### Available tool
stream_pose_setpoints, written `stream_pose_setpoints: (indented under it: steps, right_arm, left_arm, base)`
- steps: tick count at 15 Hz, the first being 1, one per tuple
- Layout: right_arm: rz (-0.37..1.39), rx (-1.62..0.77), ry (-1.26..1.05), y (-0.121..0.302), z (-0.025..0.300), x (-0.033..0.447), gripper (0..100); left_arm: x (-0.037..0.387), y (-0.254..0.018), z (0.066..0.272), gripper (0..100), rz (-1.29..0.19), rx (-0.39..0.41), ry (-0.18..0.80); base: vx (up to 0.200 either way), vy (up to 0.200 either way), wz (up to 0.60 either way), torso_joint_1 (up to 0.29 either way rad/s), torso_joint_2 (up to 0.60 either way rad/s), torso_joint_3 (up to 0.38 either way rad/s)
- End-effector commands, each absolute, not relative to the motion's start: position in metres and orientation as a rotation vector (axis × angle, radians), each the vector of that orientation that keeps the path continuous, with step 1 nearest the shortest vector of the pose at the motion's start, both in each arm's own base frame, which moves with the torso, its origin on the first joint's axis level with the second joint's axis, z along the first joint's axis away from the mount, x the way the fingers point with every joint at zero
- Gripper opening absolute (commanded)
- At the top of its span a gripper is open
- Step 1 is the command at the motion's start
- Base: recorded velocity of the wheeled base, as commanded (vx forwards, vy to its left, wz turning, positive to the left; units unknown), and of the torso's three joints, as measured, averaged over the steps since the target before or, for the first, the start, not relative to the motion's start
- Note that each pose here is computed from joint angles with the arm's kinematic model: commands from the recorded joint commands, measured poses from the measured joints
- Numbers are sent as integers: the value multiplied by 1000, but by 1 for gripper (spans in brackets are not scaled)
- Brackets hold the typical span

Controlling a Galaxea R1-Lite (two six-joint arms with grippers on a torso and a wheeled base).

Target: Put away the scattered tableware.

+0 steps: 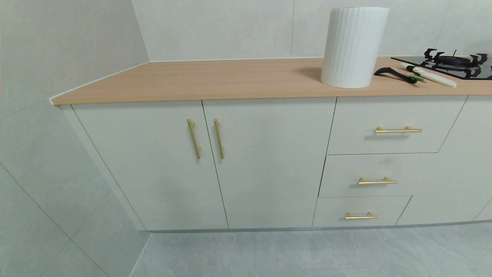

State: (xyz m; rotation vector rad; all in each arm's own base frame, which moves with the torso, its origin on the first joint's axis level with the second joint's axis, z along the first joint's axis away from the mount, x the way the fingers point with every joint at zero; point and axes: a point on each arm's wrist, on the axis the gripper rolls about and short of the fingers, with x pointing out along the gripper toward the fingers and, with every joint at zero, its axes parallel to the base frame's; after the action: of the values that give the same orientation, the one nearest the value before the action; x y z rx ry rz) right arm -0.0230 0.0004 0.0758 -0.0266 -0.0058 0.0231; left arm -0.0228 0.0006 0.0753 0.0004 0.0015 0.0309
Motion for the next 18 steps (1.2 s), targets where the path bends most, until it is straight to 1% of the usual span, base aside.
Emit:
stream_pose_setpoints:
  steps: [1,6,18]
  right_arm:
    - [24,-28,-3,0,76,-23,100]
    - [31,-28,-2,1,76,-23,100]
    - [31,-26,-2,1,76,-23,100]
  left_arm:
    - [-23,1,75,100,32,2,3]
    - [-23,1,75,100,32,0,3]
    - [-23,1,75,100,31,-8,3]
  base:
    - [0,0,0,0,0,0]
    - [0,0,0,0,0,0]
    - [0,-200,0,2,3,1]
